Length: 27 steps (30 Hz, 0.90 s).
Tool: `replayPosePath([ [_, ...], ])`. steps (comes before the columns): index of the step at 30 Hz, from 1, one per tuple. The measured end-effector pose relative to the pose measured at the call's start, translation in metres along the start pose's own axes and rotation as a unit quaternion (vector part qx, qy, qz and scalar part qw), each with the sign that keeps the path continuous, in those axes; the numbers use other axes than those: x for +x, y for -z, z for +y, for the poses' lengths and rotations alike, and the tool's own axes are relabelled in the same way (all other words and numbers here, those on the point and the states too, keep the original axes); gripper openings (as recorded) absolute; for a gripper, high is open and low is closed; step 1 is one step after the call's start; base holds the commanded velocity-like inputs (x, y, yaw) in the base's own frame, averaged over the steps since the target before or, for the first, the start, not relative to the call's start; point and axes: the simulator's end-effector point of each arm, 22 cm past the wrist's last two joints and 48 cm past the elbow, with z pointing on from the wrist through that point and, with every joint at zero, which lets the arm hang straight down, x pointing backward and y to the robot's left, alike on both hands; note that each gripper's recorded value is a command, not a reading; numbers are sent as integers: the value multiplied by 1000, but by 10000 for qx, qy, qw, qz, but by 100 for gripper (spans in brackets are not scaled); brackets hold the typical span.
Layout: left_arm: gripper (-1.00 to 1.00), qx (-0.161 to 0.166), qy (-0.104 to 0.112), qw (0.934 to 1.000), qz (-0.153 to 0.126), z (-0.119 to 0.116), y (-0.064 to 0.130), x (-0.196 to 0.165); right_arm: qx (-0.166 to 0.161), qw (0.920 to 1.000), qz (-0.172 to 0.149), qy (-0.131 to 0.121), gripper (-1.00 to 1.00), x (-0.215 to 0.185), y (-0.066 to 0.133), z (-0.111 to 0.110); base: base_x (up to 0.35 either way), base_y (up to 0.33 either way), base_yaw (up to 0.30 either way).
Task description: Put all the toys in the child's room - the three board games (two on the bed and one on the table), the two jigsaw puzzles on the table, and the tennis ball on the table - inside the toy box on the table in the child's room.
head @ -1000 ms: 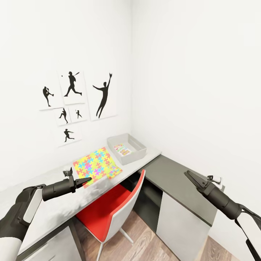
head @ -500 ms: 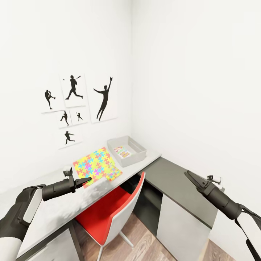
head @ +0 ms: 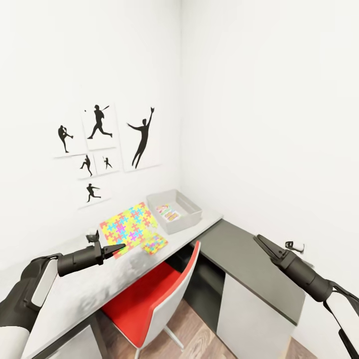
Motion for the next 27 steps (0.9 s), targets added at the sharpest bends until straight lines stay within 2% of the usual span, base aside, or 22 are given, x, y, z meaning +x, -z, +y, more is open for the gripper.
replayPosePath([
  [14,-100,0,-17,10000,-3,-1,0,0,-13,10000,-5,12,100,-1,0,2,271,-14,-162],
  [27,-100,1,-14,10000,1,-1,0,0,-13,10000,-5,14,100,0,-1,2,43,-1,-3],
])
